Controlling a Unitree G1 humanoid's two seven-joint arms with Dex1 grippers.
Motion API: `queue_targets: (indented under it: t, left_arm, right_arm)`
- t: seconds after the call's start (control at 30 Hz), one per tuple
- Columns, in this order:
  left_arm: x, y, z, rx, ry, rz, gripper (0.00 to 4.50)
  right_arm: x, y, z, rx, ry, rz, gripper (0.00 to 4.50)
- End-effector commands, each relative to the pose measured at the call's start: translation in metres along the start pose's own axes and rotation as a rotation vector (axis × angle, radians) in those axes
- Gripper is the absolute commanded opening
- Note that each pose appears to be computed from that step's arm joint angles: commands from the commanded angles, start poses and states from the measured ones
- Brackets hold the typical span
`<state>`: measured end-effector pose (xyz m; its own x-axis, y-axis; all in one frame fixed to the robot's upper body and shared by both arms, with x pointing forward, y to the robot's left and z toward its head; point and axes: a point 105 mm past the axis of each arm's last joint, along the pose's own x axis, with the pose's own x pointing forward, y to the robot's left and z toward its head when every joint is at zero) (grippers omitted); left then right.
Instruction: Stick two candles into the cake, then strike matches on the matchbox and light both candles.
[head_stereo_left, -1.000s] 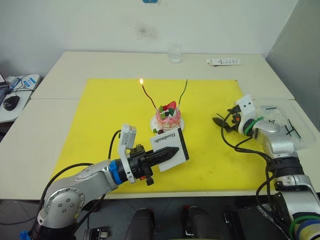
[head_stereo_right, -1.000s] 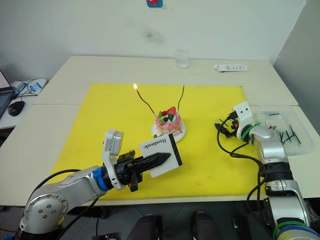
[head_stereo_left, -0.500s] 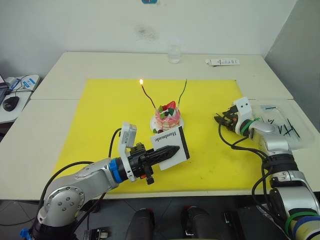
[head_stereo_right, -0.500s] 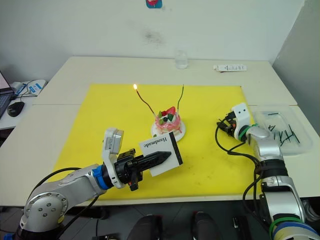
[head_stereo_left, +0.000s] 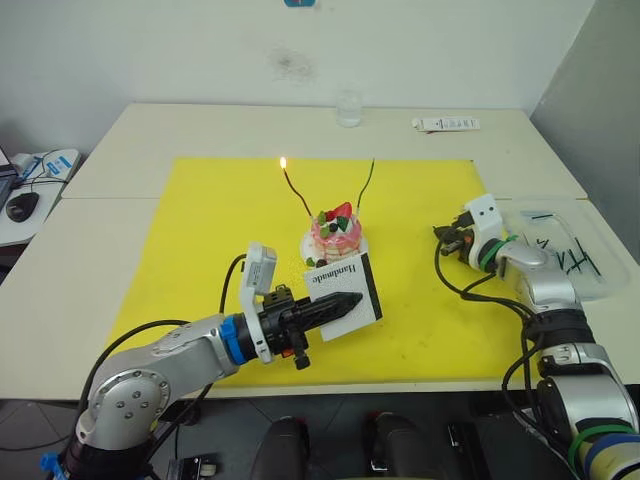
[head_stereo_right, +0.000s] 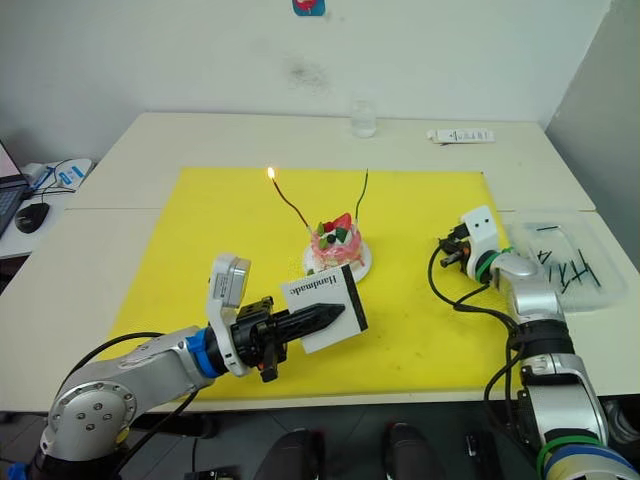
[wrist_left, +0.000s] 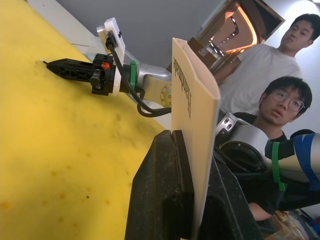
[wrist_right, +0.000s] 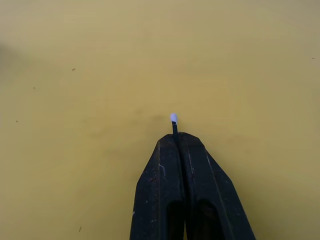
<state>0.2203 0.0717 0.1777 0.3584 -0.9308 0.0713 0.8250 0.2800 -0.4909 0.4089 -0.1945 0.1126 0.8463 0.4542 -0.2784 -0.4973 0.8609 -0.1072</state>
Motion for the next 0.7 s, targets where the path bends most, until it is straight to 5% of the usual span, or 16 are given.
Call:
queue_targets:
  t: [0.03, 0.4, 0.7]
  left_arm:
    - [0.0, -0.008, 0.004, 0.019, -0.003, -0.033, 0.0]
    - [-0.019, -0.003, 0.0, 0.003, 0.04, 0.002, 0.0]
    - [-0.039, 0.005, -0.006, -0.001, 0.093, 0.05, 0.0]
  right_arm:
    - [-0.015, 0.006, 0.022, -0.054, -0.069, 0.06, 0.03]
    - [-0.058, 0.069, 0.018, -0.244, -0.006, 0.346, 0.03]
    - [-0.066, 0.085, 0.003, -0.289, 0.036, 0.406, 0.03]
